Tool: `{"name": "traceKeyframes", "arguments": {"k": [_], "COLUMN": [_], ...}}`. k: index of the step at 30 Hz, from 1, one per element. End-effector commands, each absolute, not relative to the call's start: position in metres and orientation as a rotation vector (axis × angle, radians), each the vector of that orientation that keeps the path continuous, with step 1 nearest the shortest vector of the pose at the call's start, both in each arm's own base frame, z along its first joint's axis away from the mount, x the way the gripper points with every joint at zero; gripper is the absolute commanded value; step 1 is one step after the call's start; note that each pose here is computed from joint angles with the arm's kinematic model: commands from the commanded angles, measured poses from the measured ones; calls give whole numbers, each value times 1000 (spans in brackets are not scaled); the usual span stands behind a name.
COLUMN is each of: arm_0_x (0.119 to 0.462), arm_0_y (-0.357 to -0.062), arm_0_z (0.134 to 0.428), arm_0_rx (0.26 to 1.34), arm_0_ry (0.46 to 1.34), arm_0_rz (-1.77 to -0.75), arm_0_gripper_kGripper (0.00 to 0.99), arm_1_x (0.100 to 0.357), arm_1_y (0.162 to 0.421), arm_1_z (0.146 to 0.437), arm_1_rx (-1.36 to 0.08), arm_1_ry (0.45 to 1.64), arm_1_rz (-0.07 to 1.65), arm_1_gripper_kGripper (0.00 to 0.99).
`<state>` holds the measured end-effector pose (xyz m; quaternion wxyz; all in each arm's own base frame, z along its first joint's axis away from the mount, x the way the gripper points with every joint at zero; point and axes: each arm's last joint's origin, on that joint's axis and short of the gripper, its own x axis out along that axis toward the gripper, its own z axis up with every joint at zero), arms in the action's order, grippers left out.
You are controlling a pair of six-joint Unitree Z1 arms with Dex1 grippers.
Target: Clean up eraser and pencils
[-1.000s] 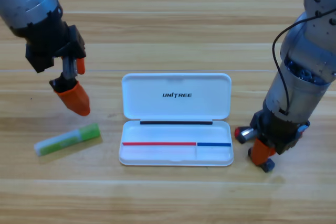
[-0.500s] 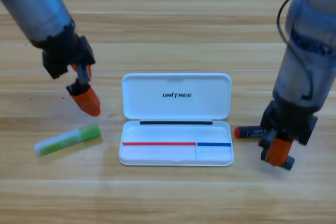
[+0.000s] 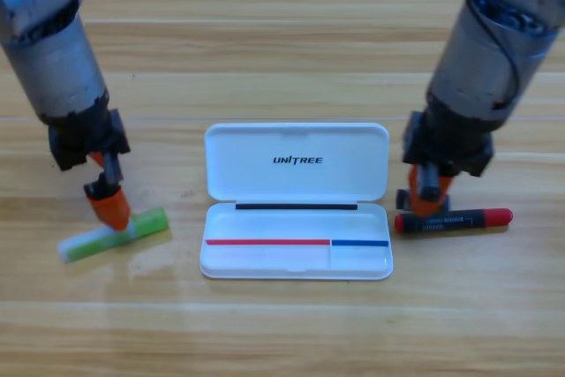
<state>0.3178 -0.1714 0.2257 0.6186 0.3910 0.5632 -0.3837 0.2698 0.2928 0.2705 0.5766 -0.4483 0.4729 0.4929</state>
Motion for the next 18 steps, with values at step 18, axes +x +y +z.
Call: {"name": "traceKeyframes", "arguments": {"k": [18], "arm_0_x": [305], "arm_0_y": [-158], "arm_0_z": [174], "arm_0_rx": [892], "arm_0_ry": [1372], "arm_0_rz": [-885], "arm_0_gripper_kGripper": [957], "arm_1_x": [259], "arm_1_y": [357], "arm_1_z": [196], "arm_1_rx": [-1180], "arm_1_ry": [1203], "arm_1_rz": [1257], "arm_1_gripper_kGripper": [0]}}
